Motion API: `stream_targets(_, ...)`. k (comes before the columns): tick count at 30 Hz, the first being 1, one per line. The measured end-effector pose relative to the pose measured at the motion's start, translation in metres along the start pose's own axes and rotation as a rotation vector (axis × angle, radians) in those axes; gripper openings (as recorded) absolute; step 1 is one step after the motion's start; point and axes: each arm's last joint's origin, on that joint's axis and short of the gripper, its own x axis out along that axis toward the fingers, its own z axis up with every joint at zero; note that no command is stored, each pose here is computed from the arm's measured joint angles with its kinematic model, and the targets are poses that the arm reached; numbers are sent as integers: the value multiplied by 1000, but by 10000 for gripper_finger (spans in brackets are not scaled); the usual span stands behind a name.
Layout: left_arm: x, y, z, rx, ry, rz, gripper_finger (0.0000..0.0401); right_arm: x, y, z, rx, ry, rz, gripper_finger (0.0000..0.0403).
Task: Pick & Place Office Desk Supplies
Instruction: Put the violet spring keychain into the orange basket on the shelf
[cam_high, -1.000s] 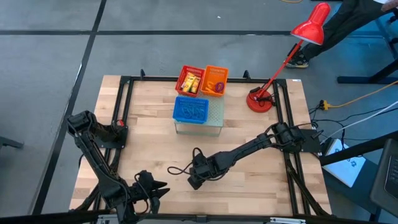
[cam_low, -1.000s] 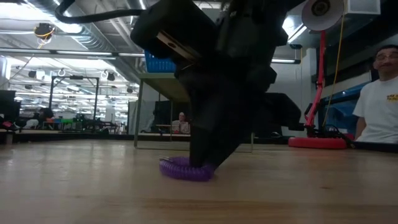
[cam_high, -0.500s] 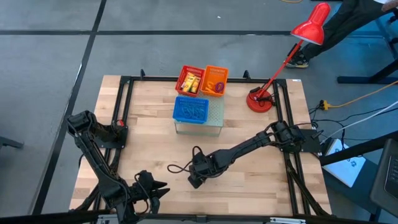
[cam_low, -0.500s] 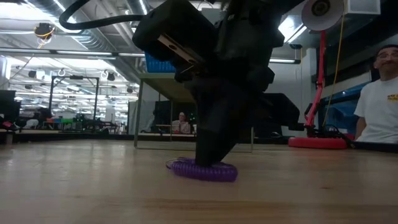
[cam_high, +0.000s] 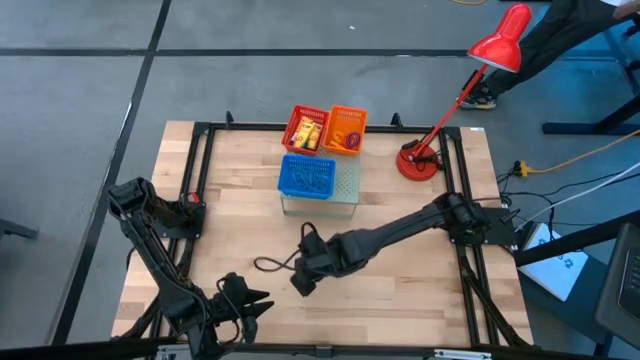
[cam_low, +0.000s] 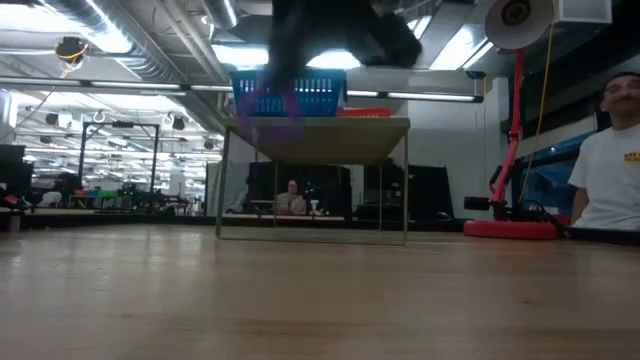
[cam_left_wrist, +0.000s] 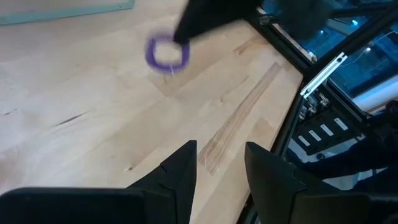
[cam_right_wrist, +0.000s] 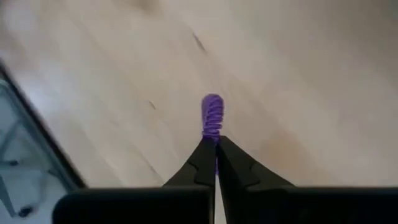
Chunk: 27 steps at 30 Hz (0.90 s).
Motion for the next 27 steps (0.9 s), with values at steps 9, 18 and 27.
stream_targets(9, 0, 0, 1, 7, -23, -2, 132, -69, -9, 54, -62, -197, -132, 0)
stream_targets(18, 0, 0, 1, 7, -37, -4, 132, -141, -56, 109, -38, -416, -215, 0)
stream_targets(27, 4, 0, 4, 4, -53, 5, 132, -190, -107, 147, -8, -518, -263, 0)
